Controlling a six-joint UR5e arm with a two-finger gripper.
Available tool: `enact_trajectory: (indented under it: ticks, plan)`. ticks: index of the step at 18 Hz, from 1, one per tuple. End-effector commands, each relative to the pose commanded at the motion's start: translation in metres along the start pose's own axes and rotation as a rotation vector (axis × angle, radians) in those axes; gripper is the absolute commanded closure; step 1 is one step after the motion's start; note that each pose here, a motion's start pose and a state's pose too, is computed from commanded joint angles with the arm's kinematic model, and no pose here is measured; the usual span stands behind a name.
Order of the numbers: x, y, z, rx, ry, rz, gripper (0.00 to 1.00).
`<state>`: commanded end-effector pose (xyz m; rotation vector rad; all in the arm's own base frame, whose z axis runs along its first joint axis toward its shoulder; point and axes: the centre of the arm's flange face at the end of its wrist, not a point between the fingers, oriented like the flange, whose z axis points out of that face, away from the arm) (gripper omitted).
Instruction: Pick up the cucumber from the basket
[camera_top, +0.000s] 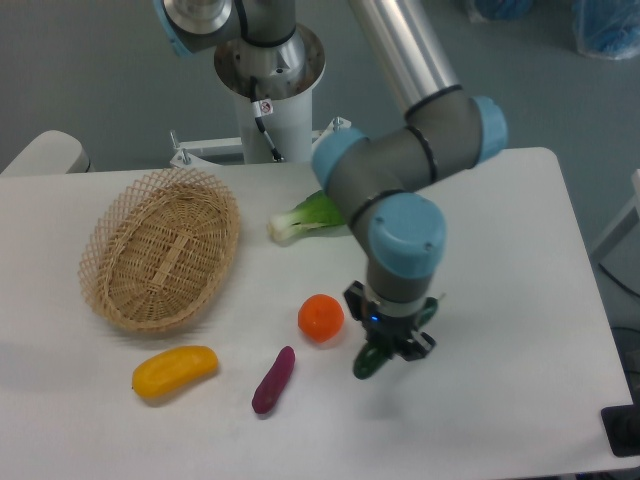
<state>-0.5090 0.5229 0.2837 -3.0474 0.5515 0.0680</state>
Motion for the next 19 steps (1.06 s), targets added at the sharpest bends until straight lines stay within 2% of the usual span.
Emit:
enact_trajectory:
  ticks: [3, 7, 11, 19]
  plan:
    - [-0.016, 0.013, 0.011, -0.005, 0.019, 0.024, 0.83]
    - [-0.028, 0.015, 0.016, -0.01, 0.026, 0.067, 0.83]
    - [-0.03, 0.022, 0.017, -0.01, 0.038, 0.166, 0.83]
    - [-0.027, 0.024, 0.019, -0.013, 0.042, 0.168, 0.83]
